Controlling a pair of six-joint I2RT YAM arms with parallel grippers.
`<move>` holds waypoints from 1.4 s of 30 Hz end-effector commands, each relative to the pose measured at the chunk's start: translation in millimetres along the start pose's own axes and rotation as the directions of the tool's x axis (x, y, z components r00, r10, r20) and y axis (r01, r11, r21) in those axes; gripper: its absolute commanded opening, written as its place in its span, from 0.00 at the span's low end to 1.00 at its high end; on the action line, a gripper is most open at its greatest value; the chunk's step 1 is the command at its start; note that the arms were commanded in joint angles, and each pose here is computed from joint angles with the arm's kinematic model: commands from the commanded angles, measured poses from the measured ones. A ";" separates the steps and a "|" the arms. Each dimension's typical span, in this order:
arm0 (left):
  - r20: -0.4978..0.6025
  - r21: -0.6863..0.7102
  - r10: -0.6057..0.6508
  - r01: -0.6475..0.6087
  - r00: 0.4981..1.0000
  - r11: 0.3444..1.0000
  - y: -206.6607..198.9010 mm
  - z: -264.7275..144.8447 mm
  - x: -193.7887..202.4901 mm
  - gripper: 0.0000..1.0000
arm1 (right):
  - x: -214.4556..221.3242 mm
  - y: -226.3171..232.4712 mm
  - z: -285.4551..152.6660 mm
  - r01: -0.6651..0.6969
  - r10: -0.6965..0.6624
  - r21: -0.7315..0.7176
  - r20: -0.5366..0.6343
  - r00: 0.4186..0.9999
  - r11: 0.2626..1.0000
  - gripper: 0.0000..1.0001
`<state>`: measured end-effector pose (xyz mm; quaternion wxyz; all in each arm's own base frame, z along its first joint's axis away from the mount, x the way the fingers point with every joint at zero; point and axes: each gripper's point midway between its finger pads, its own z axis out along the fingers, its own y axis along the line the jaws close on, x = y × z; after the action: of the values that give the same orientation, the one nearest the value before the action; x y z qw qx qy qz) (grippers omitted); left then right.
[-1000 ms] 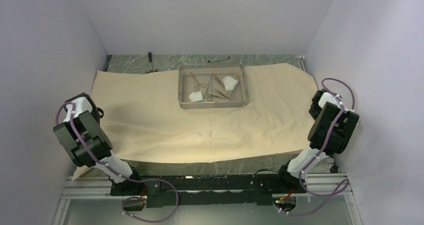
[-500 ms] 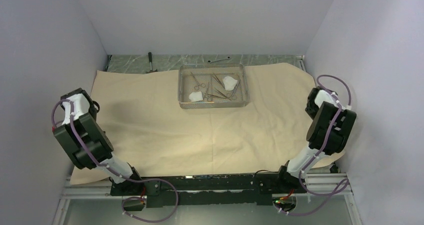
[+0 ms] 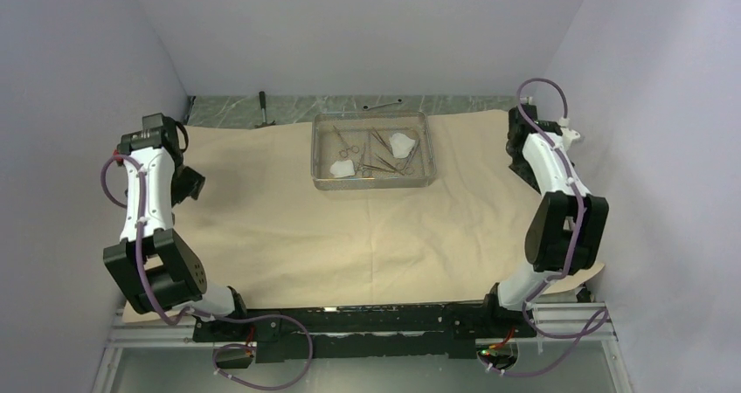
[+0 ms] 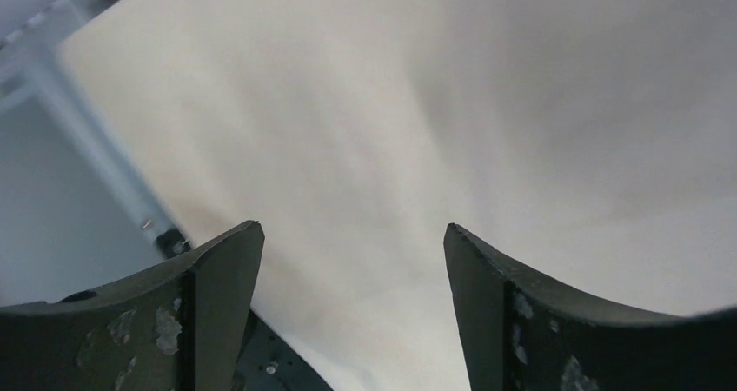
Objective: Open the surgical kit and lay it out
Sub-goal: Open the surgical kit at the center of the board, then smooth out the surgical kit at the center of the board.
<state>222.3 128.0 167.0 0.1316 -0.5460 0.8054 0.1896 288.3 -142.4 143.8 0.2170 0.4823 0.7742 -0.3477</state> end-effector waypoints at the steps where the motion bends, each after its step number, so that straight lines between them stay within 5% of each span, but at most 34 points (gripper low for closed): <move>1: 0.111 0.394 0.163 -0.194 0.980 0.898 -74.0 -25.7 -23.5 0.82 | -38.3 120.0 -49.9 0.138 -0.098 -0.629 0.099 0.990 0.765 0.75; 7: 0.230 0.518 0.282 -0.362 0.931 0.775 -131.8 -32.9 -48.1 0.95 | -45.5 201.6 -63.1 0.221 -0.240 -0.787 0.095 0.966 0.576 0.78; 18: 0.289 0.471 0.371 -0.469 0.882 0.748 -213.0 30.6 -83.8 0.91 | -85.4 307.8 8.8 0.383 -0.283 -0.741 0.266 0.922 0.551 0.77; 26: 0.295 0.347 0.422 -0.507 0.857 0.789 -249.1 78.8 -99.6 0.89 | -74.4 318.4 36.2 0.470 -0.342 -0.698 0.329 0.880 0.540 0.77; 37: 0.361 0.343 0.437 -0.553 0.824 0.759 -294.7 119.6 -114.8 0.88 | -59.8 321.6 43.7 0.472 -0.370 -0.713 0.311 0.876 0.519 0.77; 42: 0.329 0.339 0.454 -0.553 0.828 0.762 -310.1 143.5 -111.8 0.75 | -62.1 321.3 44.0 0.456 -0.357 -0.716 0.300 0.885 0.528 0.77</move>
<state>534.7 175.6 38.4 0.2664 -0.2472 0.9265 0.0977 592.2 -111.9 32.1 0.3282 0.1252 0.9349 -0.0503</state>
